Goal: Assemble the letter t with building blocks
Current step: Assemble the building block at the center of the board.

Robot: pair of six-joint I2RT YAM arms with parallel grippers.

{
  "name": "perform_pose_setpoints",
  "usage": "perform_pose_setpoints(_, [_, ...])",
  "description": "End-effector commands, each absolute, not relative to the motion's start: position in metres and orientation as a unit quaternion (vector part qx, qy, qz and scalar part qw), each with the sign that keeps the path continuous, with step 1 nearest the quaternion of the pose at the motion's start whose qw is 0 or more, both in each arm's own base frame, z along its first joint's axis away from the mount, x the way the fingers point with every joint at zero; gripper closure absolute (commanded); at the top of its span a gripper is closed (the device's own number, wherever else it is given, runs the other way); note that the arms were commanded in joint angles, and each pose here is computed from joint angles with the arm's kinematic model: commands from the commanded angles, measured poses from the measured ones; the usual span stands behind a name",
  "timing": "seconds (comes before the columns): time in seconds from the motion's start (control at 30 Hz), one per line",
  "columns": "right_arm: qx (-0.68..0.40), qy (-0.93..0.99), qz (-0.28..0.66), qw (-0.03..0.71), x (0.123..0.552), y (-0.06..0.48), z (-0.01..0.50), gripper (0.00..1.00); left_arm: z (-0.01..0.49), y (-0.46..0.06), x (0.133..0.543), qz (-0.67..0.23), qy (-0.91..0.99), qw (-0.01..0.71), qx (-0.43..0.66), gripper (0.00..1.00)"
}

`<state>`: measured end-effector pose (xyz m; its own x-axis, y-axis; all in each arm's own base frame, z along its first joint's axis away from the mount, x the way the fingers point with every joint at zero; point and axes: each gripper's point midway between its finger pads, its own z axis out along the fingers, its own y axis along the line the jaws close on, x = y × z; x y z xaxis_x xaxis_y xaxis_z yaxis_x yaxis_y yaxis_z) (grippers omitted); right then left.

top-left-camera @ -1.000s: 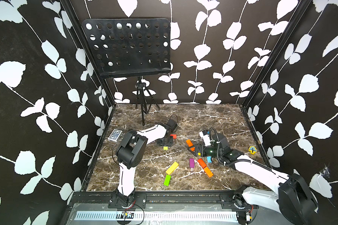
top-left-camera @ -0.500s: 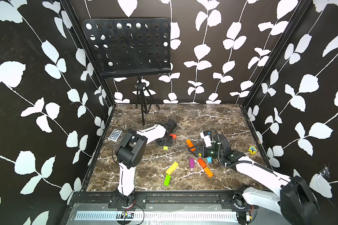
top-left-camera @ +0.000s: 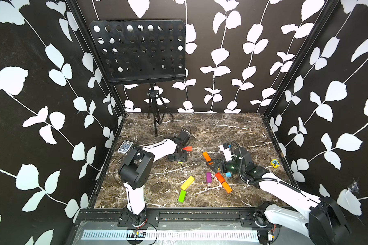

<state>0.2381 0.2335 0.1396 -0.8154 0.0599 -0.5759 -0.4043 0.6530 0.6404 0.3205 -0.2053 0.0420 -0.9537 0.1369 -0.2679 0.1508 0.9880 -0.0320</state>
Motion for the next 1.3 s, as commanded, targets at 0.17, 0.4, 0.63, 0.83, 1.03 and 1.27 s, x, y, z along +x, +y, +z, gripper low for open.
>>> perform_pose_setpoints(0.17, [-0.091, 0.848, 0.426, 0.303, 0.227, 0.229, 0.148, 0.01, 0.107, -0.225, 0.304, -0.09, 0.964, 0.219, 0.123, 0.01])
perform_pose_setpoints(0.4, [-0.116, 0.857, 0.399, 0.305, 0.2, 0.231, 0.143, 0.01, 0.118, -0.235, 0.263, -0.117, 0.959, 0.222, 0.135, 0.07])
perform_pose_setpoints(0.63, [-0.12, 0.863, 0.394, 0.294, 0.175, 0.248, 0.125, 0.01, 0.101, -0.219, 0.203, -0.025, 0.968, 0.192, 0.16, 0.27])
perform_pose_setpoints(0.83, [-0.131, 0.854, 0.396, 0.31, 0.154, 0.264, 0.116, 0.01, 0.077, -0.219, 0.16, -0.031, 0.971, 0.174, 0.161, 0.46])
perform_pose_setpoints(1.03, [-0.149, 0.848, 0.398, 0.317, 0.139, 0.272, 0.117, 0.01, 0.057, -0.22, 0.134, -0.051, 0.972, 0.157, 0.168, 0.48])
perform_pose_setpoints(1.27, [-0.153, 0.847, 0.398, 0.317, 0.131, 0.274, 0.115, 0.01, 0.053, -0.227, 0.116, -0.061, 0.971, 0.147, 0.18, 0.48])
